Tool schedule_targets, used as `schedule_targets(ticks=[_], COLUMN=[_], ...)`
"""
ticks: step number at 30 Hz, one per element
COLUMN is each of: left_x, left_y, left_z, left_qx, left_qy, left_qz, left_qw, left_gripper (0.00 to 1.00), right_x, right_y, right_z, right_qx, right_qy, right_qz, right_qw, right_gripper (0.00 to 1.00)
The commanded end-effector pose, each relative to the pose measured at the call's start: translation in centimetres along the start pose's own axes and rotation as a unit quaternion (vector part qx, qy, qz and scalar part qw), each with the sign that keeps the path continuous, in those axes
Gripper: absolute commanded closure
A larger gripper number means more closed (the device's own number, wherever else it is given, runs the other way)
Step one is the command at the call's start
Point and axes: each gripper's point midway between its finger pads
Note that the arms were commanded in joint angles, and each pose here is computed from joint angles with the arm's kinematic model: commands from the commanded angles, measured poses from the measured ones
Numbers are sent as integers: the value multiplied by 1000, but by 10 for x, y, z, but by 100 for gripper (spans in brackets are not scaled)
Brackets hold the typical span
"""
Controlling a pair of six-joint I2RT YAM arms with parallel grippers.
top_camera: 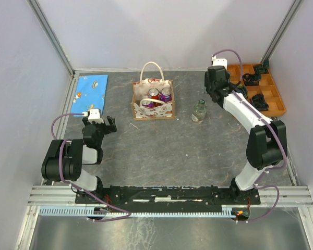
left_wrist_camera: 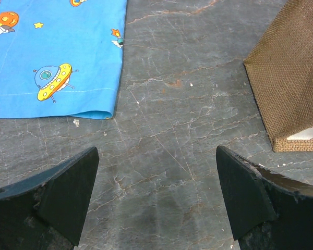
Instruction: Take the beverage out of the canvas bag
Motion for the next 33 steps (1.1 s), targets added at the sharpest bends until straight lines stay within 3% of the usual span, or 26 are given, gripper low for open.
schedule_targets(ticks=[1, 11, 23, 28, 33], left_x=[6, 6, 6, 6, 6], left_y=[-20, -19, -20, -20, -19], left_z=[2, 2, 2, 2, 2], left_qx=[22, 22, 22, 22, 22], left_qy=[-3, -3, -3, -3, -3], left_qz=[-32, -31, -31, -31, -31], left_qw=[999, 999, 999, 999, 999], left_gripper=[1, 1, 1, 1, 1], right_x=[-24, -18, -1, 0, 1], right_y=[-36, 16, 42, 47, 51], right_z=[3, 13, -2, -5, -6], right_qx=[81, 93, 108, 108, 106], right_qy=[-36, -63, -7, 1, 6], right_qz=[-64, -29, -6, 4, 14], right_qw=[994, 993, 994, 994, 994], right_gripper=[100, 100, 99, 68, 61])
Point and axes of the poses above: each gripper's point midway between its finger pads, its own x axis out along the fingers, its own z axis along the line the jaws close on, y = z × x, and after that the axes turned 3 degrees about x, right-handed
